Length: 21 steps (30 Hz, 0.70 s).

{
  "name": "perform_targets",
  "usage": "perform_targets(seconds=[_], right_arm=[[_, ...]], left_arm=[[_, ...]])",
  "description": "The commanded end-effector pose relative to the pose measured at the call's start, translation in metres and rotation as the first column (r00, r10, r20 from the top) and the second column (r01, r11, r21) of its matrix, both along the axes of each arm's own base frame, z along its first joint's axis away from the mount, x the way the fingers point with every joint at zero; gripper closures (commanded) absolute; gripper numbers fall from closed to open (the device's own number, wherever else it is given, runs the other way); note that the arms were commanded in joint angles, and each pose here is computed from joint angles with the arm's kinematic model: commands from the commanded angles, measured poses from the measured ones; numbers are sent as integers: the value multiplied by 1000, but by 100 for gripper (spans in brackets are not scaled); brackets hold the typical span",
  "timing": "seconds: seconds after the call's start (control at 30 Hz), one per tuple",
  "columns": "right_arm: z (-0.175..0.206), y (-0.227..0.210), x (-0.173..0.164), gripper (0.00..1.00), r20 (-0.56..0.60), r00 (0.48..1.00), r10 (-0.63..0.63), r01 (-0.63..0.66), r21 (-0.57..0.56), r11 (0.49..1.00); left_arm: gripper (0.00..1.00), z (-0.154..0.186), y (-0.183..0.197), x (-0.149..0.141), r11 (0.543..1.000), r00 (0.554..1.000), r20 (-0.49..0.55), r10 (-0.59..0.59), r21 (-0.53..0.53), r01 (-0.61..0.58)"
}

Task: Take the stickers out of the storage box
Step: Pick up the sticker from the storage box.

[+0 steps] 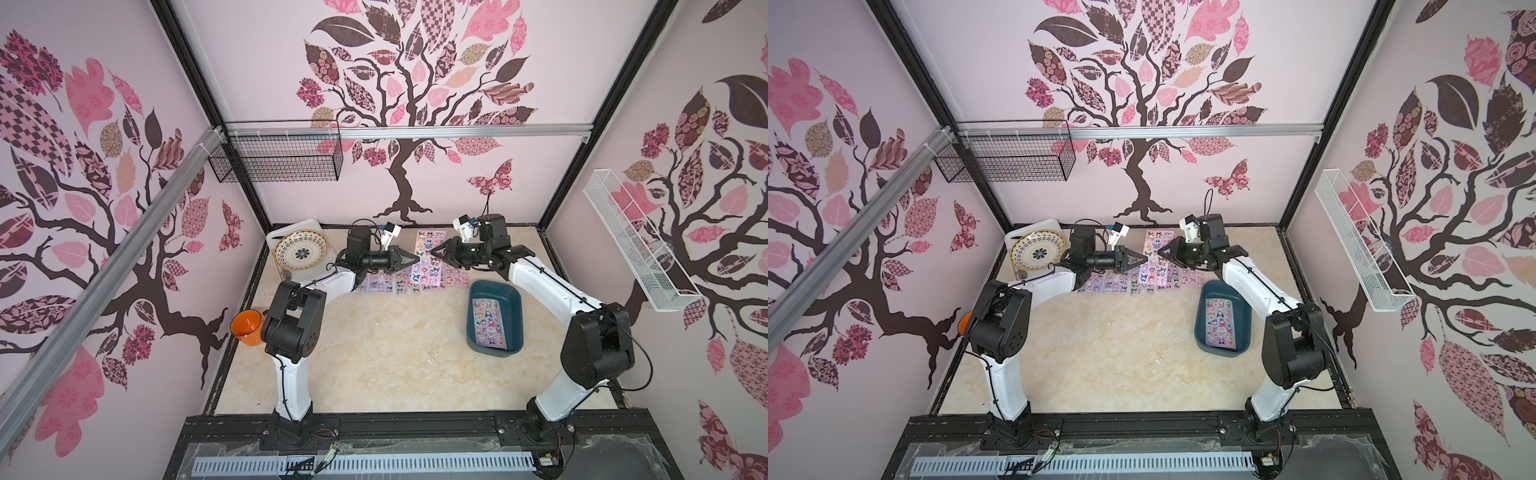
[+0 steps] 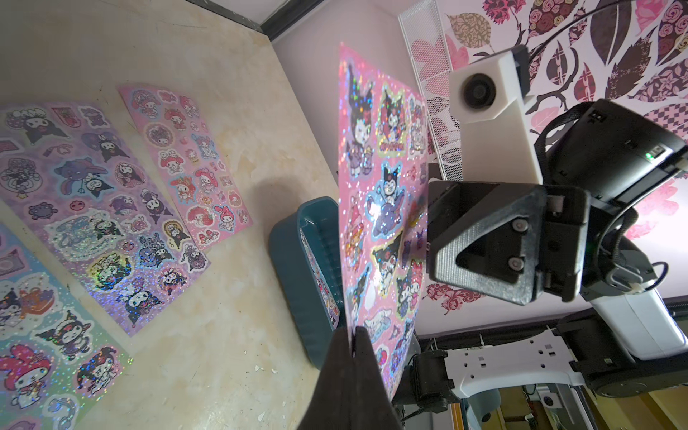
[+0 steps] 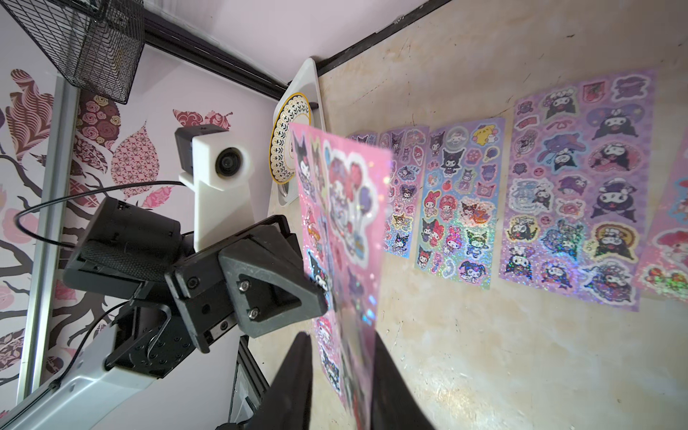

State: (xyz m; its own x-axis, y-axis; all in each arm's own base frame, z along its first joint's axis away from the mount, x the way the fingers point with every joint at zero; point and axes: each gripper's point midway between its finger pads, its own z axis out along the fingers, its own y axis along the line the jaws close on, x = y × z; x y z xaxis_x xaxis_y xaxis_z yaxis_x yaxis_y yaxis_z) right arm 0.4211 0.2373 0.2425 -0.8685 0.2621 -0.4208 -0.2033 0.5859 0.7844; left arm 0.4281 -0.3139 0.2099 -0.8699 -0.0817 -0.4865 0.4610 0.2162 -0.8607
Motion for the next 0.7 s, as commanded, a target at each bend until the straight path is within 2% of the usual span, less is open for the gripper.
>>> perform_targets(seconds=[0.0, 0.1, 0.3, 0.33, 0.47, 0.67], right_arm=[[-6, 3, 4, 75, -10, 1000, 11, -11, 8, 1000], [-7, 3, 4, 78, -15, 1000, 11, -11, 2, 1000], [-13, 3, 6, 92, -24, 1000, 5, -6, -24, 1000], [-14, 2, 5, 93, -25, 1000, 5, -6, -30, 1000], [-18, 2, 6, 98, -32, 999, 4, -5, -51, 999], [-27, 6, 6, 99, -48, 999, 10, -14, -82, 997]], left_arm=[[100, 19, 4, 4, 1000, 998, 55, 24, -7, -24], [100, 18, 5, 7, 999, 998, 45, 35, -19, -34], [100, 19, 6, 8, 999, 998, 42, 43, -30, -42], [98, 19, 7, 8, 999, 998, 42, 46, -29, -45], [78, 18, 12, 10, 997, 996, 41, 75, -25, -74], [73, 10, 36, 20, 989, 989, 26, 146, -2, -146]])
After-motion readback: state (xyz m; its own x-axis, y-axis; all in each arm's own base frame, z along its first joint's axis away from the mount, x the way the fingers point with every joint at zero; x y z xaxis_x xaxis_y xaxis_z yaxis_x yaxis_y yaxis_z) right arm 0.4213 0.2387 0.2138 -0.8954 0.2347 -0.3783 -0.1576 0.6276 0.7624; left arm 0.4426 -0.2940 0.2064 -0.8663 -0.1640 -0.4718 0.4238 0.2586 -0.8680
